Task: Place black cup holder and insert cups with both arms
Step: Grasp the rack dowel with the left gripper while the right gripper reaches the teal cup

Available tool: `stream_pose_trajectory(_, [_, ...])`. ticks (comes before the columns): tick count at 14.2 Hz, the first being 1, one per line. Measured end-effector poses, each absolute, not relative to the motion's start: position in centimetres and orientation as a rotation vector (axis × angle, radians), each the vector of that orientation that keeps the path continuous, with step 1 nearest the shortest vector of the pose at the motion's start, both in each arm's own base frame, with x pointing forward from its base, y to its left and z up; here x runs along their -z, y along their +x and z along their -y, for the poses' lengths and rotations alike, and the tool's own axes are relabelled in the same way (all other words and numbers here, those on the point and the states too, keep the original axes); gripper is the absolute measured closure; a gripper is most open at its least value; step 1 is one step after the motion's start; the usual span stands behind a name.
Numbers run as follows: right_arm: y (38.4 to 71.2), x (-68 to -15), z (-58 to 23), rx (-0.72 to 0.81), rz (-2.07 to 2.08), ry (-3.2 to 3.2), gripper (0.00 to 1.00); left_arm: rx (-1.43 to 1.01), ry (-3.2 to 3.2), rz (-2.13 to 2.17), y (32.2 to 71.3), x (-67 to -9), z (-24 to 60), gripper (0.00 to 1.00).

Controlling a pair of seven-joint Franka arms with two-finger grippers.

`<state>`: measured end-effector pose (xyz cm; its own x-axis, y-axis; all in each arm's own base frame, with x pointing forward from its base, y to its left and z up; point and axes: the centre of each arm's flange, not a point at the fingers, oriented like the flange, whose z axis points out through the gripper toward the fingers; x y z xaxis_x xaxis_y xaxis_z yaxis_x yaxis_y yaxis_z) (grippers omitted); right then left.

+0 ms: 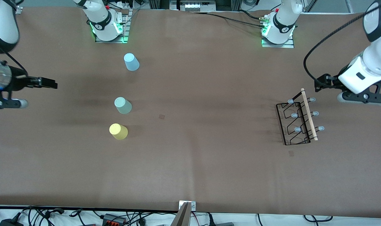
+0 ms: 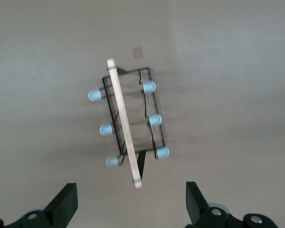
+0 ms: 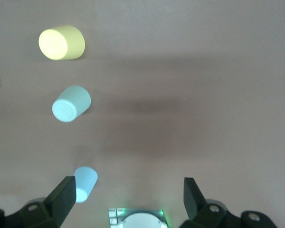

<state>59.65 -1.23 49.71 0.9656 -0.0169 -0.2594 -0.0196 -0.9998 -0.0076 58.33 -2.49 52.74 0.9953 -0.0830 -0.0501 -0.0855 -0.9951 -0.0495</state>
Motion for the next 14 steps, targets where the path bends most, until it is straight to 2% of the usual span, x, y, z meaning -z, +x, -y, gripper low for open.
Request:
stream_pose_trajectory(3, [60.1, -44.7, -0.6, -0.285, -0.034, -3.124, 0.00, 0.043, -3.094, -0.108, 59.6, -46.7, 2.3, 0.01])
stream_pose_trajectory(5, [59.2, -40.6, -1.9, -0.214, -0.067, -3.129, 0.00, 0.059, -3.099, -0.028, 59.2, -42.6, 1.5, 0.05])
stream_pose_trajectory(7, [57.7, -37.3, -3.7, -0.173, -0.087, -3.124, 0.00, 0.067, -3.101, 0.040, 58.5, -40.1, 0.4, 0.05])
stream_pose_trajectory(12, [55.8, -35.7, -11.2, -0.142, -0.306, -3.125, 0.00, 0.054, -3.101, 0.157, 57.0, -36.1, -2.9, 0.09])
stream_pose_trajectory(14, [55.5, -35.4, -12.9, -0.109, -0.395, -3.114, 0.00, 0.028, -3.101, 0.177, 56.8, -35.1, -2.7, 0.24])
